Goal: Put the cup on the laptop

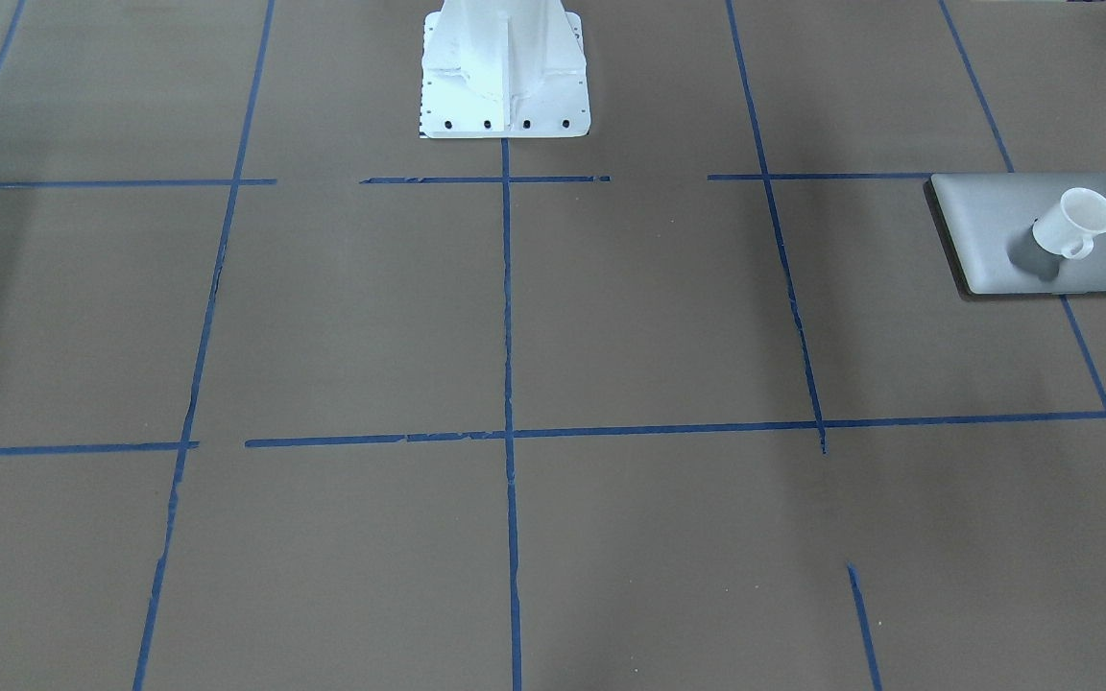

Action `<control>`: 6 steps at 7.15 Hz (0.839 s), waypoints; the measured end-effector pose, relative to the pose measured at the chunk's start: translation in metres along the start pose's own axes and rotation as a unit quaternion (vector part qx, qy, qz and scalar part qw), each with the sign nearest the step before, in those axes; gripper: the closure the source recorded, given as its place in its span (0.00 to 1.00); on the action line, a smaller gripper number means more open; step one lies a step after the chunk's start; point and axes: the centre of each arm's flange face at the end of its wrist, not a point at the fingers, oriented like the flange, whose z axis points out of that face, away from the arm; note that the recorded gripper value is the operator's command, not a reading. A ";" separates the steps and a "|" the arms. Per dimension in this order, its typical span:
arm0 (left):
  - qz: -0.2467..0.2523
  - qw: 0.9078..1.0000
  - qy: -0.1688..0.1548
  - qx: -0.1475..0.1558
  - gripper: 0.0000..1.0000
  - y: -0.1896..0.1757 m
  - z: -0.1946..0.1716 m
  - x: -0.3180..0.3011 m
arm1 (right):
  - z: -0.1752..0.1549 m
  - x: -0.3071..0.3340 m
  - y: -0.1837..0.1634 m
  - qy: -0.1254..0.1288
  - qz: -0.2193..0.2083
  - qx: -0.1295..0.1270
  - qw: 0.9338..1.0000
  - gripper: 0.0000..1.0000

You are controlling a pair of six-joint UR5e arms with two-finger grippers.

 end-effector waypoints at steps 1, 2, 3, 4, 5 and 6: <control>0.007 1.000 0.000 0.000 0.00 0.001 0.000 -0.001 | 0.000 0.000 0.000 0.000 0.000 0.000 1.000 0.00; 0.009 1.000 0.000 0.001 0.00 0.001 -0.001 -0.001 | 0.000 0.000 0.000 0.000 0.000 0.000 1.000 0.00; 0.004 1.000 -0.001 0.006 0.00 0.002 -0.007 -0.004 | 0.000 0.000 0.000 0.000 0.000 0.000 1.000 0.00; -0.006 1.000 -0.002 0.016 0.00 0.005 -0.017 -0.012 | 0.000 0.000 0.000 0.000 0.000 0.000 1.000 0.00; -0.016 1.000 -0.003 0.024 0.00 0.009 -0.024 -0.020 | 0.000 0.000 0.000 0.000 0.000 0.000 1.000 0.00; -0.022 0.999 -0.003 0.027 0.00 0.011 -0.027 -0.024 | 0.000 0.000 0.000 0.000 0.000 0.000 1.000 0.00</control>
